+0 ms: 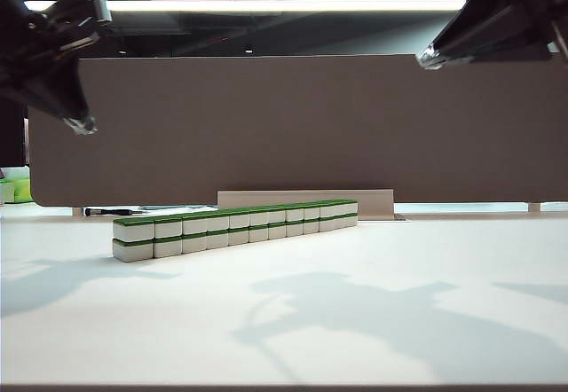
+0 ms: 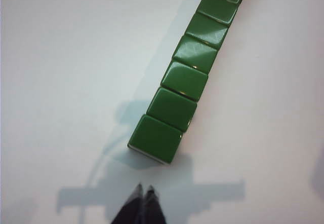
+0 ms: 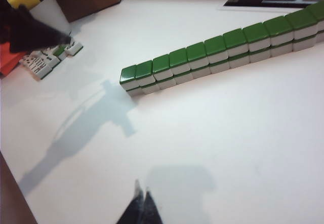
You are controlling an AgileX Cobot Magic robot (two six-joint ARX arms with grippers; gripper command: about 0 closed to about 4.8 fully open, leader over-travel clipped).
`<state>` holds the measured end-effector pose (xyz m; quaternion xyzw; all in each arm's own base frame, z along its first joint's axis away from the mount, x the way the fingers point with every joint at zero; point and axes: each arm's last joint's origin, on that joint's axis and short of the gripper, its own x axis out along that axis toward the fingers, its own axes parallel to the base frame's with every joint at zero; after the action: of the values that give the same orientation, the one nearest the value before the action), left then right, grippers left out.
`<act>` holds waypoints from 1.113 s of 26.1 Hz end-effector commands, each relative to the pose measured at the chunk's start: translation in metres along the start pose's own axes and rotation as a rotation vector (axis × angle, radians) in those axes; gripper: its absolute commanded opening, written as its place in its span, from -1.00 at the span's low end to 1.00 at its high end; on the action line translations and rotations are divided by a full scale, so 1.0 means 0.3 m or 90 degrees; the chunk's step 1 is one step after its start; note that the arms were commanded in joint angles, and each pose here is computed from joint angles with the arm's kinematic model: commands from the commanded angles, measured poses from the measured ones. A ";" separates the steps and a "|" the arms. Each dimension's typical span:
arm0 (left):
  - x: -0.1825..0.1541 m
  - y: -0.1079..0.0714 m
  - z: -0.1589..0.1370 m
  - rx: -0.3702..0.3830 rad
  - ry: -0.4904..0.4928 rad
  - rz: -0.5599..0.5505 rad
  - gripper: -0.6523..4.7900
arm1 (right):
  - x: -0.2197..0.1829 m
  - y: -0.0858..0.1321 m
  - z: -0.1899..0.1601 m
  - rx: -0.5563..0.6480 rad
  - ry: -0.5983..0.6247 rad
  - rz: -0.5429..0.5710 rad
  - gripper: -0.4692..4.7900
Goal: Take a mahjong tile from the mahjong wall and then place it on the table close to you.
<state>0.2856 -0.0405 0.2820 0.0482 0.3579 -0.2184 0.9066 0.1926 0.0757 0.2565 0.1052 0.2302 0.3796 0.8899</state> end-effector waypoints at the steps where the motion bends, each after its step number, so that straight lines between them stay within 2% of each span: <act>1: 0.008 0.010 0.039 0.002 0.012 -0.002 -0.78 | 0.005 0.006 0.011 -0.013 -0.010 0.002 -0.83; 6: 0.031 0.024 0.101 0.013 0.032 -0.008 -0.78 | 0.005 0.006 0.011 -0.013 -0.011 -0.001 -0.83; 12: 0.078 0.030 0.157 0.054 0.084 -0.010 -0.78 | 0.005 0.006 0.011 -0.013 -0.011 -0.001 -0.83; 29: 0.195 0.004 0.211 0.128 0.168 -0.046 -0.78 | 0.005 0.006 0.011 -0.013 -0.012 0.000 -0.83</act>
<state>0.3632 -0.0729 0.2869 0.1428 0.4543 -0.2689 0.8372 0.1934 0.0778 0.2556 0.1019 0.2309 0.3785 0.8905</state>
